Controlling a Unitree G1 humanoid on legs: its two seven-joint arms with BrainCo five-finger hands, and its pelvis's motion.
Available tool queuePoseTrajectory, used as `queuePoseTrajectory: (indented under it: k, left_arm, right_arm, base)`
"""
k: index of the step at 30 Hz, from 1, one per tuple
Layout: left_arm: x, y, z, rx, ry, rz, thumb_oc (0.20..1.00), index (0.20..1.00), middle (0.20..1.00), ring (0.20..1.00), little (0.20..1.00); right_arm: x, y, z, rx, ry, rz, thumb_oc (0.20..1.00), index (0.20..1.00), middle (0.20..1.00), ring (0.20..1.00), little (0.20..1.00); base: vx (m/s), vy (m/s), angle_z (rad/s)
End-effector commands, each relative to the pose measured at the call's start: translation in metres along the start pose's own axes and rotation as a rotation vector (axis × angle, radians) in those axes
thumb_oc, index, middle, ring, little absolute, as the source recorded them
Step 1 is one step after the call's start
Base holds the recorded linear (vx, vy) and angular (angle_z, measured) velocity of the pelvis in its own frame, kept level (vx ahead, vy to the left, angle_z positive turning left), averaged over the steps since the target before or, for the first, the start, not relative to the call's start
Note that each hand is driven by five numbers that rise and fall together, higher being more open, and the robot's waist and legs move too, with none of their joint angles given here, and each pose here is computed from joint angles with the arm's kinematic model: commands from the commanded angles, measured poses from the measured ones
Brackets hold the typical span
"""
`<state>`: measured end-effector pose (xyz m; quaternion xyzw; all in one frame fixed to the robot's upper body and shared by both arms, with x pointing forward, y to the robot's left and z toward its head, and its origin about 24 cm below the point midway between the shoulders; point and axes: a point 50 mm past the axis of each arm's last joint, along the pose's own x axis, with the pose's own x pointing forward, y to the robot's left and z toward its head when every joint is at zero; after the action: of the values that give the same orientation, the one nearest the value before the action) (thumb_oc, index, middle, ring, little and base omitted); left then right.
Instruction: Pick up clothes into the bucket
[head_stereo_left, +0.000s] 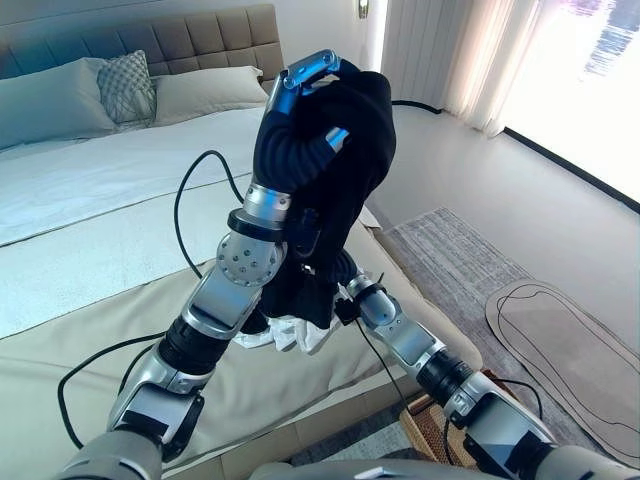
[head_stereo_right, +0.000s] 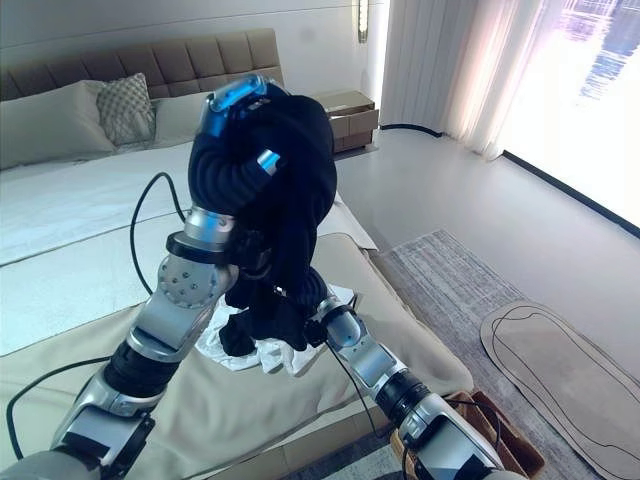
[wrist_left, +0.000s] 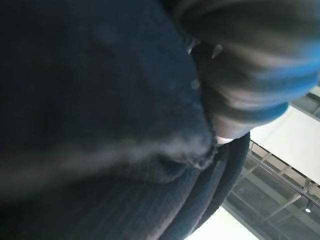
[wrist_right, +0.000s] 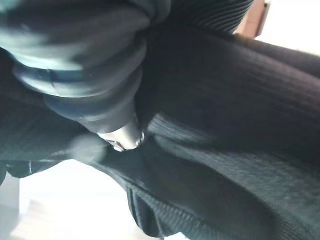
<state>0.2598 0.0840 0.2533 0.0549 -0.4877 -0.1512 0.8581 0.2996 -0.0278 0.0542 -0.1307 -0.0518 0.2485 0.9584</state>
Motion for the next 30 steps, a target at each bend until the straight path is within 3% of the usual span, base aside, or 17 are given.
queuePoseTrajectory:
  k: [1,8,13,16,18,19,22,25,26,29,30]
  left_arm:
    - [0.038,0.003,0.037,-0.029,-0.233,0.032,0.200,0.200,0.200,0.200,0.200]
    - [0.027,0.018,0.023,0.074,-0.170,0.075,0.200,0.200,0.200,0.200,0.200]
    - [-0.001,0.043,0.007,0.120,-0.066,0.151,0.200,0.200,0.200,0.200,0.200]
    - [-0.034,0.059,-0.011,0.051,0.068,0.241,0.200,0.200,0.200,0.200,0.200]
    - [-0.075,0.064,-0.040,-0.018,0.274,0.286,0.200,0.200,0.200,0.200,0.200]
    - [-0.075,0.064,-0.040,-0.021,0.276,0.285,0.200,0.200,0.200,0.200,0.200]
    - [-0.136,0.054,-0.077,-0.095,0.579,0.284,0.200,0.200,0.200,0.200,0.200]
    - [-0.161,0.049,-0.088,-0.101,0.691,0.264,0.200,0.200,0.200,0.200,0.200]
    - [-0.186,0.042,-0.097,-0.119,0.806,0.245,0.200,0.200,0.200,0.200,0.200]
    - [-0.203,0.035,-0.103,-0.148,0.882,0.237,0.200,0.200,0.200,0.200,0.200]
    - [-0.222,0.024,-0.109,-0.189,0.975,0.199,0.457,0.457,0.457,0.457,0.457]
  right_arm:
    - [0.022,0.002,0.044,0.044,-0.162,-0.001,0.200,0.200,0.200,0.200,0.200]
    - [0.005,-0.025,0.032,0.147,-0.157,-0.108,0.200,0.200,0.200,0.200,0.200]
    - [-0.018,-0.054,0.020,0.321,-0.174,-0.248,0.200,0.200,0.200,0.200,0.200]
    - [-0.035,-0.071,0.016,0.432,-0.213,-0.314,0.200,0.200,0.200,0.200,0.200]
    - [-0.053,-0.088,0.017,0.507,-0.277,-0.318,0.200,0.200,0.200,0.200,0.200]
    - [-0.054,-0.088,0.017,0.508,-0.274,-0.318,0.200,0.200,0.200,0.200,0.200]
    - [-0.073,-0.112,0.023,0.552,-0.376,-0.416,0.200,0.200,0.200,0.200,0.200]
    - [-0.079,-0.122,0.025,0.588,-0.416,-0.459,0.200,0.200,0.200,0.200,0.200]
    - [-0.086,-0.133,0.028,0.601,-0.454,-0.509,0.200,0.200,0.200,0.200,0.200]
    - [-0.092,-0.142,0.030,0.597,-0.482,-0.548,0.200,0.200,0.200,0.200,0.200]
    - [-0.100,-0.156,0.032,0.575,-0.506,-0.611,0.200,0.200,0.200,0.200,0.200]
  base:
    - [0.00,0.000,0.00]
    - [0.00,0.000,0.00]
    - [0.00,0.000,-0.01]
    - [0.00,-0.001,-0.11]
    - [-0.02,-0.012,-0.10]
    - [-0.01,-0.012,-0.04]
    - [0.00,0.000,0.00]
    - [0.00,-0.010,-0.10]
    - [0.00,-0.003,-0.06]
    - [-0.01,-0.008,-0.13]
    - [0.00,-0.011,-0.10]
